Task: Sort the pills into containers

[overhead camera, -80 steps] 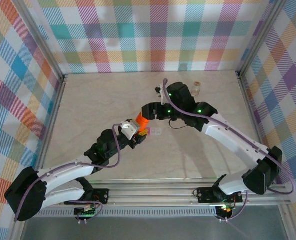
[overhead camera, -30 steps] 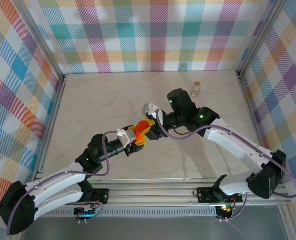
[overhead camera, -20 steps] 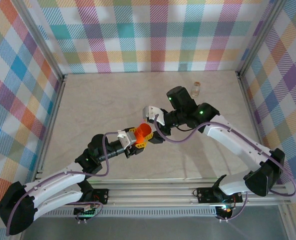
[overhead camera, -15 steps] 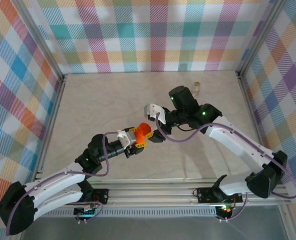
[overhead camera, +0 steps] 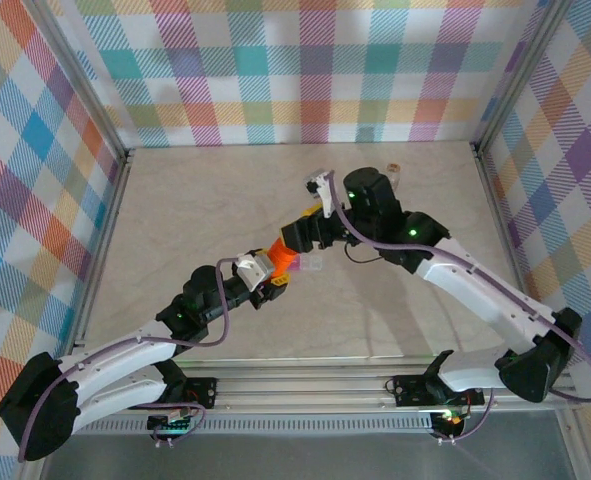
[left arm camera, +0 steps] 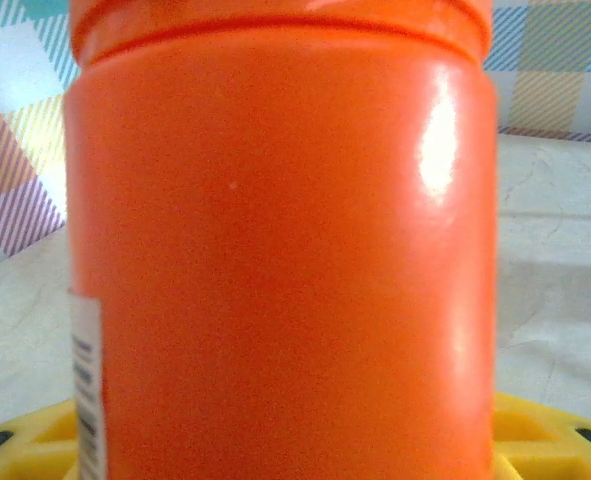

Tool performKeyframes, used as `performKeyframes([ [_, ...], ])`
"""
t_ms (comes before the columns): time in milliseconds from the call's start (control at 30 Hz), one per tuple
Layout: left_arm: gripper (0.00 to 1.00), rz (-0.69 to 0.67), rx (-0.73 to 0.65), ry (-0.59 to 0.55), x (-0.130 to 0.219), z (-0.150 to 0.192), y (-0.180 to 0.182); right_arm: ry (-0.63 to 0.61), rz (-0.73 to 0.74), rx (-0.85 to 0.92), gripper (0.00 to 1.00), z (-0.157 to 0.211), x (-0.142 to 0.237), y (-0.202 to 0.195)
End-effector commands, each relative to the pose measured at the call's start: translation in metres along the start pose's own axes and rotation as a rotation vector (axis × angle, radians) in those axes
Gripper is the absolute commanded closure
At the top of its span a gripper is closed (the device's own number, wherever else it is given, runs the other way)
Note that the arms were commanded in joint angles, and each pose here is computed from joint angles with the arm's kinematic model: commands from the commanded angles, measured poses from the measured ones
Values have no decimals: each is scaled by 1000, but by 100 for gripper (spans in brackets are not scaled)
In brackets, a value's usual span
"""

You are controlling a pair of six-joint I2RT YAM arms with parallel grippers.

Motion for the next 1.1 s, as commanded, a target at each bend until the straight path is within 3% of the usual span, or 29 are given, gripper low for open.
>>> performKeyframes([
  [0,96,-67,-4,-69,0,-25,15,6,87,-148,21,0,-12,-3],
  [267,96,-90,-7,-68,1,-25,19,79,69,-183,25,21,-33,0],
  [767,96,-92,0,-68,0,-24,19,177,-10,-156,39,48,-35,7],
  [933,97,-43,-8,-85,1,-25,11,134,-157,117,55,45,-24,27],
  [1067,96,58,-22,-125,6,-31,-5,162,-347,523,55,72,-9,43],
])
Point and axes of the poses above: each hand's point on the last joint's axis, 136 mm out from that joint toward the fingers, its own x axis back along the fingers, its own y axis along the line the jaws close on, z = x × y, the point moved 2 cm from there along x, back along the fingers, and after that the axes turned 4 degrees about -x, right-handed, at the moved point
